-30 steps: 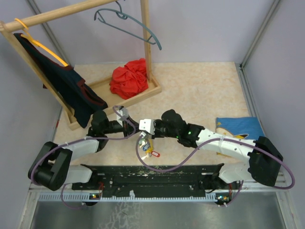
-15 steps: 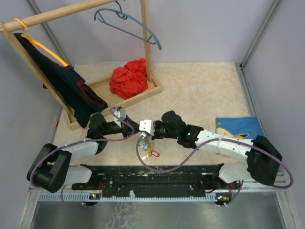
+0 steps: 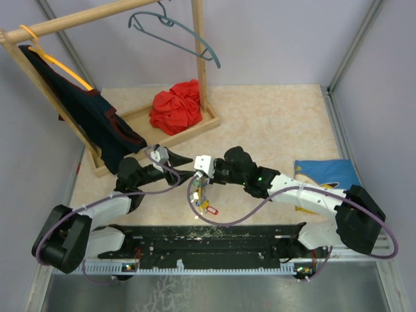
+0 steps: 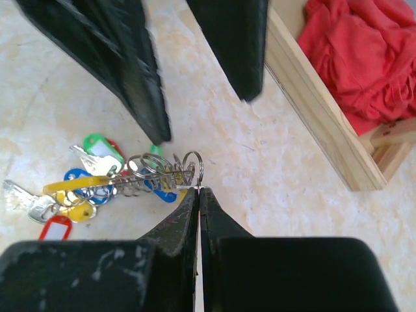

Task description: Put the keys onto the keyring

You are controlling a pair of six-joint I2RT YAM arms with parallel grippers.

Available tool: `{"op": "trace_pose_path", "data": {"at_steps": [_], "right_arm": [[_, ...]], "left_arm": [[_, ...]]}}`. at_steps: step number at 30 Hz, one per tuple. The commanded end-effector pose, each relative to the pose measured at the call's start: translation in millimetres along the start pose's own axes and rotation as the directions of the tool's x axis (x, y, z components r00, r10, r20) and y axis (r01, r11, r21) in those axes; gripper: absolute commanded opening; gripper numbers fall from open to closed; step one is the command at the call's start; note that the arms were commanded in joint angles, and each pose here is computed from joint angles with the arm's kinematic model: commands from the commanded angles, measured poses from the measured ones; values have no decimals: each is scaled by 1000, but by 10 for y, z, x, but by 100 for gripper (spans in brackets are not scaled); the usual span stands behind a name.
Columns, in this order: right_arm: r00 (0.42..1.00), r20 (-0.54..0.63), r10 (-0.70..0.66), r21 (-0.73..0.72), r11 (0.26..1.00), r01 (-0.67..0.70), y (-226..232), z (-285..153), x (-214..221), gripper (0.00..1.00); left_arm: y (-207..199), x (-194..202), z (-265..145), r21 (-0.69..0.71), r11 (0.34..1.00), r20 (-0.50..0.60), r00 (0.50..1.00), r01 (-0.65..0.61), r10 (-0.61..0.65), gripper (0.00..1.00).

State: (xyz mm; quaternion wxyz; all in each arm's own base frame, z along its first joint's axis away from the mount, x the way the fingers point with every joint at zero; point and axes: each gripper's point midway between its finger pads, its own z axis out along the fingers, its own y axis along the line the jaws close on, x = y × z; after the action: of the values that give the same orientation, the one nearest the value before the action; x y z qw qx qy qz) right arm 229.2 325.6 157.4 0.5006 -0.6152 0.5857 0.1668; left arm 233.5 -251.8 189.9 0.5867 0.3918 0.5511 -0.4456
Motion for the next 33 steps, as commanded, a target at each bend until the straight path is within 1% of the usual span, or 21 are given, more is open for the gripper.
{"op": "trace_pose_path", "data": {"at_steps": [1, 5, 6, 8, 9, 12, 15, 17, 19, 20, 21, 24, 25, 26, 29, 30, 32, 33], "right_arm": [[996, 46, 71, 99, 992, -75, -386, -32, -80, 0], [984, 7, 178, 147, 973, -177, -566, -3, 144, 0], [978, -7, 211, 161, 965, -207, -587, 9, 219, 0], [953, -24, 302, 214, 933, -290, -631, 25, 394, 0], [937, -34, 347, 254, 910, -328, -665, 18, 503, 0], [866, -59, 497, 361, 819, -446, -691, -17, 872, 0], [786, -83, 613, 484, 714, -506, -667, -123, 1240, 0], [736, -77, 673, 553, 643, -530, -646, -222, 1424, 0], [693, -34, 720, 595, 572, -565, -640, -324, 1529, 2], [678, -9, 735, 603, 545, -582, -629, -359, 1555, 4], [666, 14, 746, 615, 519, -594, -631, -400, 1575, 9], [654, 62, 754, 642, 472, -605, -662, -505, 1598, 31], [654, 67, 753, 644, 468, -605, -665, -527, 1592, 38], [659, 73, 749, 647, 467, -603, -677, -553, 1576, 43], [674, 104, 732, 673, 447, -590, -744, -680, 1532, 56], [681, 121, 722, 688, 433, -582, -784, -745, 1510, 59], [699, 154, 698, 716, 409, -566, -837, -882, 1490, 61], [709, 174, 684, 729, 394, -559, -864, -955, 1475, 66]], "left_arm": [[193, -15, -86, -142, 989, 5, 999, -31, 32, 61], [369, -21, -183, -281, 960, 23, 1000, -1, 8, 69], [416, -23, -208, -315, 949, 27, 1000, 6, 3, 72], [498, -23, -250, -370, 929, 33, 999, 20, -8, 79], [553, -31, -280, -405, 914, 40, 999, 30, -14, 81], [707, -35, -382, -507, 859, 60, 997, 71, -48, 88], [809, -76, -527, -598, 791, 108, 991, 127, -78, 95], [830, -97, -632, -640, 751, 148, 985, 162, -86, 98], [844, -121, -739, -676, 718, 164, 984, 164, -70, 98], [849, -116, -785, -691, 703, 164, 984, 166, -71, 98], [851, -112, -831, -706, 688, 165, 984, 168, -71, 98], [856, -36, -977, -751, 638, 152, 985, 171, -86, 98], [831, -8, -1005, -749, 611, 217, 966, 257, -140, 100], [840, 25, -1064, -766, 588, 222, 965, 261, -138, 100], [896, 102, -1247, -820, 519, 218, 970, 242, -108, 100], [908, 118, -1285, -832, 502, 214, 971, 237, -103, 100], [925, 108, -1324, -846, 489, 192, 977, 212, -91, 100], [923, 119, -1333, -850, 488, 176, 980, 199, -92, 100]]}}
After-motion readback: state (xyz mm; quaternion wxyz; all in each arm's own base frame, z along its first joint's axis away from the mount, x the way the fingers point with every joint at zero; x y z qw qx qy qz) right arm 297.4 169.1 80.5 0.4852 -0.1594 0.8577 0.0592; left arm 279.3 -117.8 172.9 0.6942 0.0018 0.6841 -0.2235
